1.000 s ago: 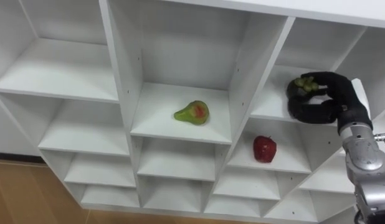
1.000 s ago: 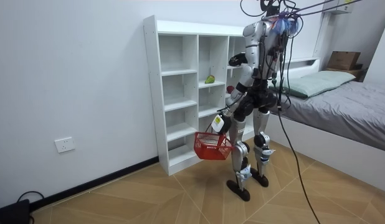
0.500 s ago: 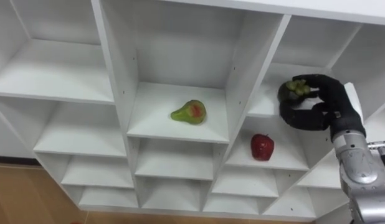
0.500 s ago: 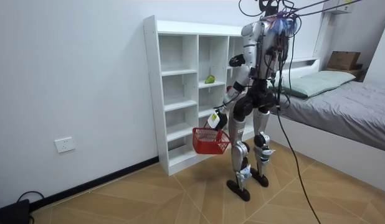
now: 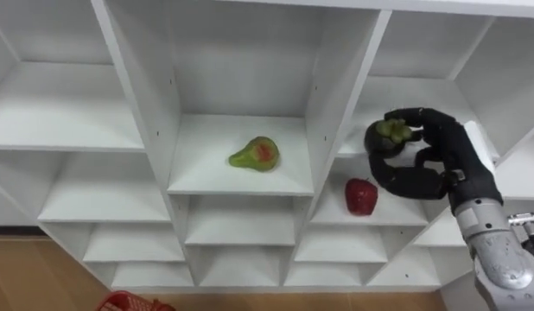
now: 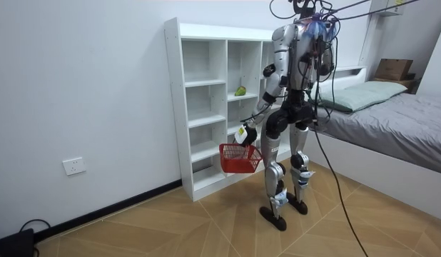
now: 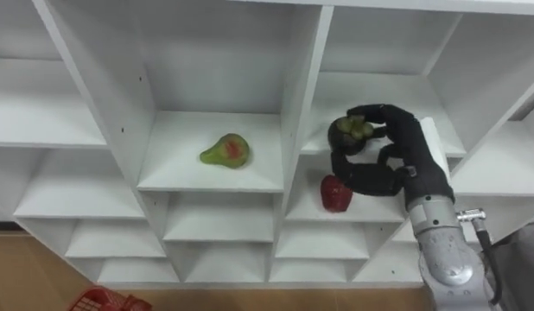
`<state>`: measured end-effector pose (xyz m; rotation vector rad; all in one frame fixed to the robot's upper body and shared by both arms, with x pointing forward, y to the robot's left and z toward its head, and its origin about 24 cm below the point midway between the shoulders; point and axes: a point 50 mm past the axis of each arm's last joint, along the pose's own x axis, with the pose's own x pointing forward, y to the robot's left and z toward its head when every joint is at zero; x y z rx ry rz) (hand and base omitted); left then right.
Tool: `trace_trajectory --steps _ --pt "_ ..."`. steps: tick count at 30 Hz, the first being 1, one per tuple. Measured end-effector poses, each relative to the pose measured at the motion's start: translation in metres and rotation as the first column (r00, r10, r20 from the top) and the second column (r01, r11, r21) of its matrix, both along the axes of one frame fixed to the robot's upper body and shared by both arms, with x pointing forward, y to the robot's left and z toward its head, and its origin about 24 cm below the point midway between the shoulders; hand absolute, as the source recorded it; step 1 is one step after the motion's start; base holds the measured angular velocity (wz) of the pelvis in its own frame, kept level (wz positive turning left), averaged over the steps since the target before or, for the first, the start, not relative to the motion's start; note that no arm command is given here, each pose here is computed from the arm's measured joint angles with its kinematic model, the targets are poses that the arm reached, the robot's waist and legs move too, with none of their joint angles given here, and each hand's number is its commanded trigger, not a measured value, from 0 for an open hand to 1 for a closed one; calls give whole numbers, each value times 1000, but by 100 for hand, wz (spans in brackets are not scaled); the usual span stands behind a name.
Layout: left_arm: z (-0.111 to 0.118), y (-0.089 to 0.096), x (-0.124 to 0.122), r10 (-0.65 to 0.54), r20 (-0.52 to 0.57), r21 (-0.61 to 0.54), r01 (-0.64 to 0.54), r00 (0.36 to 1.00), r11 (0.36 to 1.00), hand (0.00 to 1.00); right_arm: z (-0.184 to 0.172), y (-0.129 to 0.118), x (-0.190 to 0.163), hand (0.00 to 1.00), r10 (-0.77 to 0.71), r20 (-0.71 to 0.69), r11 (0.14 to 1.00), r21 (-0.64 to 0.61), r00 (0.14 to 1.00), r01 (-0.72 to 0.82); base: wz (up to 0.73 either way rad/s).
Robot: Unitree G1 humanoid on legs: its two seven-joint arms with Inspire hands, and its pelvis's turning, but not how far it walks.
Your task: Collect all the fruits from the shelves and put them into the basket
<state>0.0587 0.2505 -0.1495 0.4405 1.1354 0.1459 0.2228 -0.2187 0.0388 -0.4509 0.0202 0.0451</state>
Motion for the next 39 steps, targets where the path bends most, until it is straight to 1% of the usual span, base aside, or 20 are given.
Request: trace_trajectory --steps 3,6,8,10,15,20,23,24,28,32,36,39 --pt "-1 -1 0 13 -2 -4 -13 1000 1000 100 -3 10 -5 100 66 -24 998 15 998 -66 -10" --pt "0 -2 5 22 28 -13 -22 999 1000 100 -22 28 -18 100 200 -149 980 43 968 -196 0" --pt "0 -3 9 19 40 -16 -18 999 1000 100 -27 34 -21 100 249 -190 968 59 950 -243 0" --pt "1 -3 13 27 60 -26 -26 998 999 100 -27 38 -22 100 285 -200 959 67 937 -277 0" --pt "-1 -10 18 37 67 -63 -33 997 998 100 -27 53 -22 100 369 -214 929 68 905 -363 -3" --pt "0 -19 34 26 101 -111 -15 995 994 100 -30 70 -23 100 446 -230 895 91 865 -437 2" --pt "2 -23 44 -2 117 -123 17 993 992 100 -30 79 -22 100 481 -226 876 99 847 -471 3" --pt "3 -25 49 -15 127 -125 31 992 992 100 -31 81 -21 100 488 -229 873 100 842 -478 3" --pt "3 -28 56 -39 138 -130 57 990 990 100 -38 85 -22 100 499 -257 866 107 828 -489 1" --pt "6 -35 67 -75 162 -139 97 984 986 100 -56 85 -25 100 492 -333 867 105 805 -486 9" --pt "9 -45 82 -96 202 -152 128 975 980 100 -74 82 -25 100 434 -392 896 93 812 -434 11" --pt "11 -51 88 -105 223 -166 143 969 976 100 -83 82 -24 100 410 -419 906 83 810 -415 1"
